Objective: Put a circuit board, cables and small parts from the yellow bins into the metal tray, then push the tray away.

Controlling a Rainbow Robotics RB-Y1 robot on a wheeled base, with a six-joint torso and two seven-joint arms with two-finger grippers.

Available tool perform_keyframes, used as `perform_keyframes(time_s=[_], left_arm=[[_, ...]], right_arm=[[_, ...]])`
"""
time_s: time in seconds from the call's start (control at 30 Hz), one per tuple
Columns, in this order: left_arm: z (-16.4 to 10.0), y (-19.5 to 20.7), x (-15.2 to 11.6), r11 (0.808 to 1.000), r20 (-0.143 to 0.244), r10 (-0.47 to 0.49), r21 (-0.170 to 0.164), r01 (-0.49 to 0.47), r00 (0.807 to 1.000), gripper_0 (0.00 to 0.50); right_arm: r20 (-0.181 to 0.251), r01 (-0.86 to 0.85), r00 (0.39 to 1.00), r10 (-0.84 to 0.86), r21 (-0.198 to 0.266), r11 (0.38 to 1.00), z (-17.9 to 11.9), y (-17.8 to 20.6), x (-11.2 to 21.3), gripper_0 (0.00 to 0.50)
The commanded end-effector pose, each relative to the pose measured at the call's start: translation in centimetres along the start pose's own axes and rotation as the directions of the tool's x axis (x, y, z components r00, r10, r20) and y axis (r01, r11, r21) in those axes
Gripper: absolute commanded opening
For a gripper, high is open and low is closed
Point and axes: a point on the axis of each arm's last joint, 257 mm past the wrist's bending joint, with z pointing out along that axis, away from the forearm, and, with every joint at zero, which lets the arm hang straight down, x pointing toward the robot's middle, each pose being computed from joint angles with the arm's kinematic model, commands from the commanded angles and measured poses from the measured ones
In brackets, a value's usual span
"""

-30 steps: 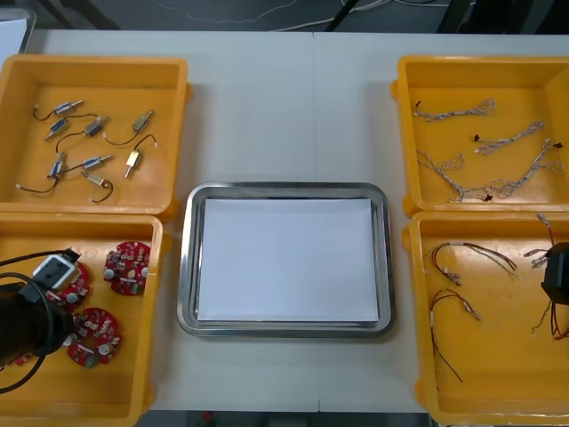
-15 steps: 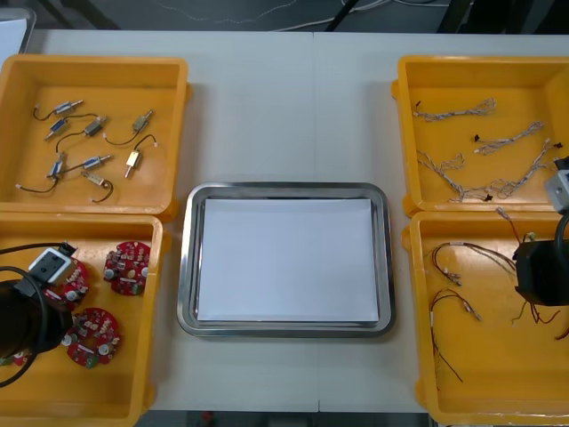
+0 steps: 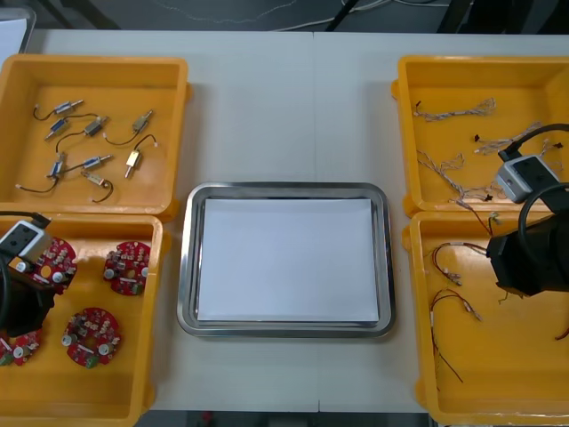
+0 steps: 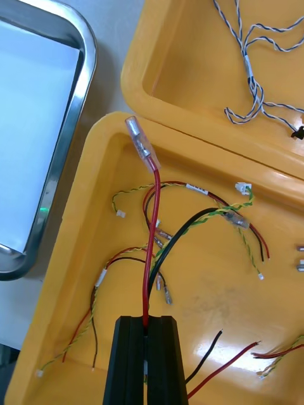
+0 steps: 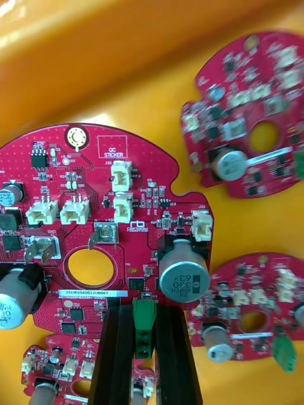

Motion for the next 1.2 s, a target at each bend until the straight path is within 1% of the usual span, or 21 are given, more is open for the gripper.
perform_keyframes(time_s=[0.03,0.13,0.3,0.4,0.57,0.67,0.7,0.73,0.83,0.93,1.03,1.1,1.17,1.2], left_arm=[[-3.0,0.4,-4.1,0.996,0.048,-0.084,-0.023,0.085,0.995,0.000],[-3.6,-0.1,-4.7,0.992,0.032,-0.124,-0.015,0.125,0.992,0.000],[-5.4,-1.9,-5.9,0.977,0.015,-0.211,-0.004,0.211,0.977,0.000],[-6.1,-2.7,-6.2,0.972,0.001,-0.236,-0.001,0.236,0.972,0.000],[-7.2,-4.4,-7.0,0.965,-0.018,-0.264,0.004,0.264,0.964,0.000],[-7.3,-5.7,-7.9,0.961,-0.016,-0.276,0.020,0.277,0.961,0.000],[-7.4,-6.2,-8.4,0.960,-0.008,-0.279,0.024,0.279,0.960,0.000],[-7.4,-6.2,-8.4,0.960,-0.008,-0.279,0.024,0.279,0.960,0.000],[-7.0,-7.7,-9.9,0.958,0.007,-0.287,0.024,0.287,0.958,0.000],[-6.7,-8.5,-10.8,0.958,0.011,-0.288,0.014,0.288,0.958,0.000],[-6.4,-9.4,-11.4,0.957,0.006,-0.289,0.006,0.289,0.957,0.000],[-6.2,-10.0,-11.8,0.955,0.008,-0.298,0.011,0.298,0.955,0.000],[-6.0,-10.8,-12.1,0.954,0.010,-0.300,0.027,0.299,0.954,0.000],[-6.0,-10.8,-12.1,0.954,0.010,-0.300,0.027,0.299,0.954,0.000]], right_arm=[[-0.001,0.106,0.994,-0.106,0.034,0.994,-0.2,-0.9,-0.9,0.000],[-0.006,0.116,0.993,-0.116,0.031,0.993,0.0,-0.6,-1.1,0.000],[-0.027,0.141,0.990,-0.140,0.051,0.989,0.5,-0.6,-0.9,0.000],[-0.036,0.149,0.988,-0.147,0.045,0.988,0.7,-0.6,-0.8,0.000],[-0.039,0.153,0.988,-0.151,0.035,0.988,0.7,-0.3,-0.8,0.000],[-0.036,0.156,0.987,-0.155,0.039,0.987,0.7,-0.4,-0.9,0.000],[-0.036,0.156,0.987,-0.155,0.039,0.987,0.7,-0.4,-0.9,0.000],[-0.036,0.156,0.987,-0.155,0.039,0.987,0.7,-0.4,-0.9,0.000],[-0.036,0.156,0.987,-0.155,0.039,0.987,0.7,-0.4,-0.9,0.000],[-0.036,0.156,0.987,-0.155,0.039,0.987,0.7,-0.4,-0.9,0.000],[-0.036,0.156,0.987,-0.155,0.039,0.987,0.7,-0.4,-0.9,0.000],[-0.036,0.156,0.987,-0.155,0.039,0.987,0.7,-0.4,-0.9,0.000],[-0.036,0.156,0.987,-0.155,0.039,0.987,0.7,-0.4,-0.9,0.000],[-0.036,0.156,0.987,-0.155,0.039,0.987,0.7,-0.4,-0.9,0.000]])
